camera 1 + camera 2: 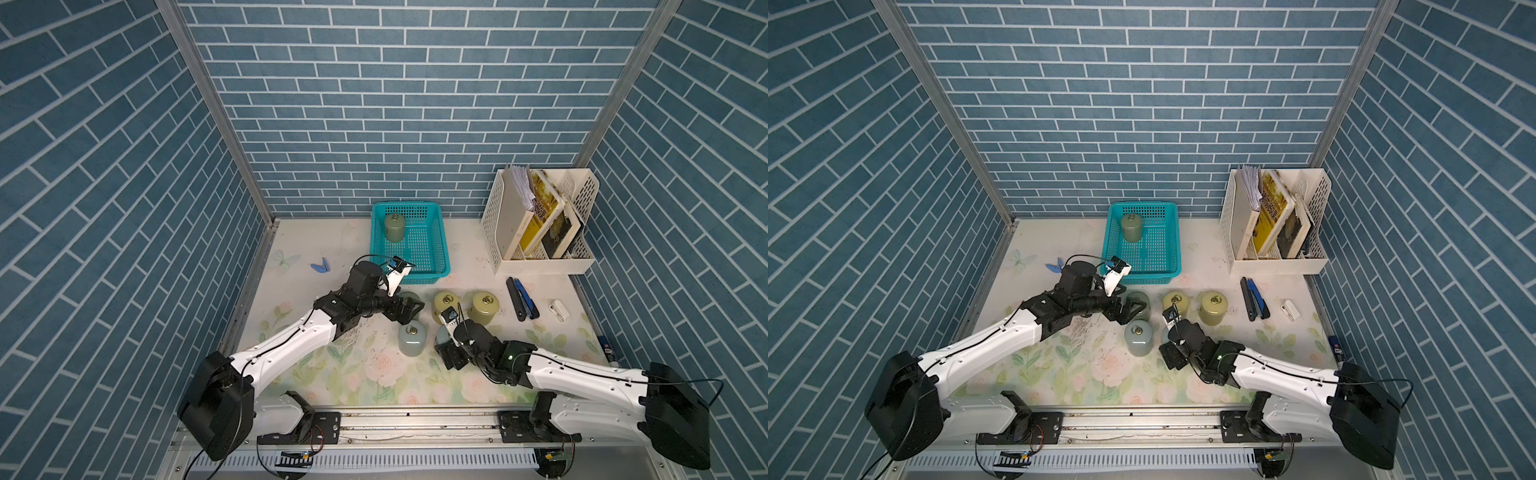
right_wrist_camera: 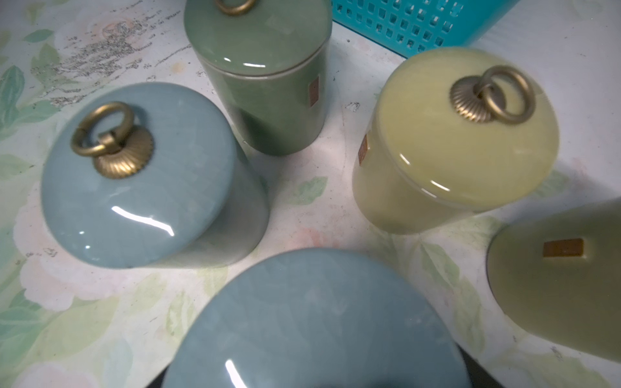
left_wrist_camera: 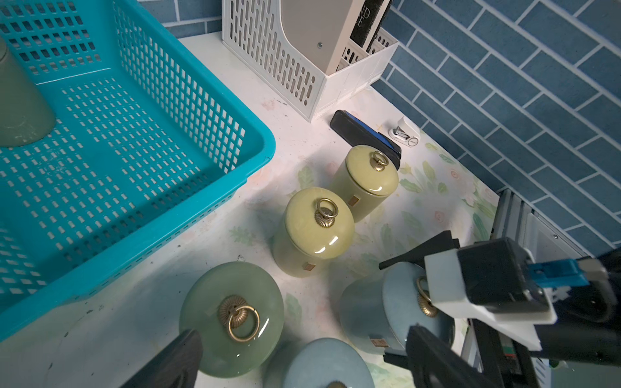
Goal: Take the tea canister out of the basket
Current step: Place the tea canister at the center of the board.
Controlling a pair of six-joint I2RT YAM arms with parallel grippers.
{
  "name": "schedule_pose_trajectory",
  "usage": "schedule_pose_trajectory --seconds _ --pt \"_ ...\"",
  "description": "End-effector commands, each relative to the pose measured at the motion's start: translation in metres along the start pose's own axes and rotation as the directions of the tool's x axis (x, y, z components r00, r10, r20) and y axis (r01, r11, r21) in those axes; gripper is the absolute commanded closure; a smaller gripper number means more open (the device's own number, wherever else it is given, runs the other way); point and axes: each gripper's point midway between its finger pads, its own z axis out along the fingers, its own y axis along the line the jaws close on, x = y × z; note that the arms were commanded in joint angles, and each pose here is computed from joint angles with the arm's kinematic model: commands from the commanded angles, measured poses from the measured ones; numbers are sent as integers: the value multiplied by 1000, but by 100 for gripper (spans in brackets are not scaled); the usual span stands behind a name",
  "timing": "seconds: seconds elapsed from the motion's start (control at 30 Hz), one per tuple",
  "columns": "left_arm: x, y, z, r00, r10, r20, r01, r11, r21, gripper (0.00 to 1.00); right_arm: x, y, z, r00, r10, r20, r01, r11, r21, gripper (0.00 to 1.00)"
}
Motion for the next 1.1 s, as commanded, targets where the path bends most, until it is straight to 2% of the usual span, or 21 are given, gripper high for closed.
schedule_pose_trajectory --seconds 0.0,0.2,0.27,0.33,0.4,0.5,0.53,0.8,0.9,1.07 --pt "1 1 0 1000 15 6 -14 1000 -11 0 -31 1 -1 993 58 104 -59 998 8 99" --pt "3 2 2 1000 12 -3 -12 1000 -12 0 -25 1 11 996 61 63 -62 998 14 93" --pt "0 5 1 1000 10 8 -9 1000 -25 0 -27 2 12 996 61 66 -62 998 11 86" --pt "-3 8 -2 1000 6 15 -5 999 -36 0 -28 2 11 996 62 70 -63 998 11 63" --pt "-6 14 -5 1000 -2 23 3 999 -49 0 -27 0 12 996 62 70 -63 998 18 49" --pt "-11 26 -11 999 -24 44 27 997 -76 0 -24 -4 12 996 59 61 -61 997 41 10" --pt "-13 30 -13 998 -33 50 37 996 -83 0 -24 -4 12 996 58 61 -61 997 44 1" --pt "-36 58 -24 989 -112 100 126 982 -143 0 -41 -11 -7 990 71 119 -79 995 63 0" --pt "-52 68 -28 984 -128 125 150 970 -194 0 -64 -15 -34 979 61 192 -75 995 64 0" --pt "-80 100 -46 960 -177 217 234 932 -278 0 -128 -23 -78 942 37 333 -74 992 100 0"
